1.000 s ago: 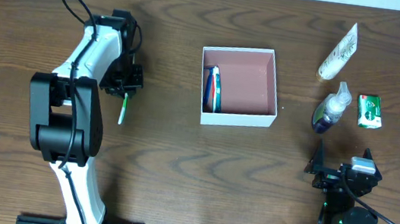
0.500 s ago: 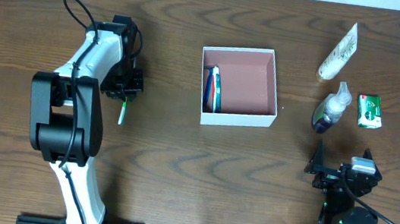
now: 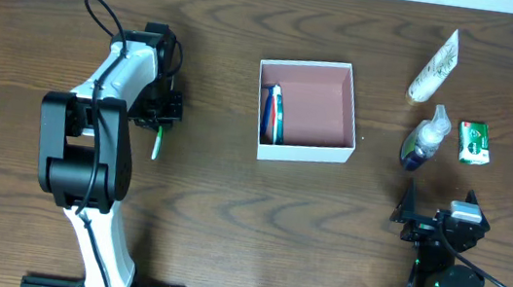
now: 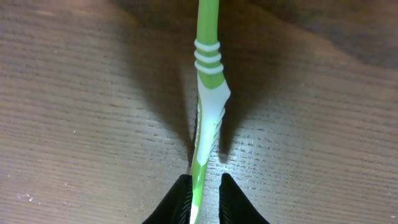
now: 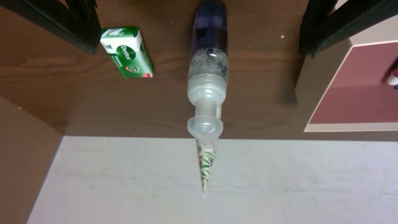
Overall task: Pack container
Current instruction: 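Release the razor, move left gripper to green toothbrush and grasp it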
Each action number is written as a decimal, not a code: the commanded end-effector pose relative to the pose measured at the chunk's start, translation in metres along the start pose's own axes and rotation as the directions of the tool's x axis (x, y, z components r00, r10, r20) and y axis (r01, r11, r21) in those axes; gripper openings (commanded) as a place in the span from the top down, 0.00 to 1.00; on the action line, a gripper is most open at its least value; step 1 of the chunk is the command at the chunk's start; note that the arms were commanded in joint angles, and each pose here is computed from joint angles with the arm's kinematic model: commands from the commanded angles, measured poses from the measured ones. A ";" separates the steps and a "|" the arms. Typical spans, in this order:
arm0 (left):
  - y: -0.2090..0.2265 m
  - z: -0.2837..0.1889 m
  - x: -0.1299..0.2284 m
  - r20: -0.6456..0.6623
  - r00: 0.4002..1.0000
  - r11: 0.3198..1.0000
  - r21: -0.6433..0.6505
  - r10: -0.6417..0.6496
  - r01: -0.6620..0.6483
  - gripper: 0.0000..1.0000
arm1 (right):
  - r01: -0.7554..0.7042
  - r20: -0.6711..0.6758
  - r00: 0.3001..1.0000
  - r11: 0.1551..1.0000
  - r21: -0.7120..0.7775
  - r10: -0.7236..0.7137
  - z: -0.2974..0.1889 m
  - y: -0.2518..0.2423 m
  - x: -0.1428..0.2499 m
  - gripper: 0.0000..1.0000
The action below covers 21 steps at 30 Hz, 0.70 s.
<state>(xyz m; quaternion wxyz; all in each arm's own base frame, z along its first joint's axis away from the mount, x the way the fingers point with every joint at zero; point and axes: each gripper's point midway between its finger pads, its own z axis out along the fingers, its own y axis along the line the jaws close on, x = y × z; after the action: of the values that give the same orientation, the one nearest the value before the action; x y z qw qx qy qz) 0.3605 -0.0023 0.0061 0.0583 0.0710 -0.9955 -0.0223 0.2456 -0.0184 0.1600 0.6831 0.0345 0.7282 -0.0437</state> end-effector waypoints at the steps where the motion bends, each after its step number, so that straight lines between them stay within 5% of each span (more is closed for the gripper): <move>1: 0.003 -0.001 0.002 0.004 1.000 1.000 -0.014 0.016 -0.016 0.83 | 0.008 -0.001 1.000 1.000 -0.012 -0.008 0.000 0.003 0.001 0.01; 21: 0.005 0.017 0.014 -0.024 1.000 1.000 -0.022 0.012 -0.013 0.84 | 0.008 -0.001 1.000 1.000 -0.012 -0.008 0.000 0.003 0.001 0.01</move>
<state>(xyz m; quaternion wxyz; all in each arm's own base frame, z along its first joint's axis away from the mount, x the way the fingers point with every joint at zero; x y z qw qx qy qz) 0.3536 -0.0017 -0.0039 0.0586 0.0692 -0.9956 -0.0236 0.2456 -0.0184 0.1600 0.6831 0.0344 0.7282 -0.0438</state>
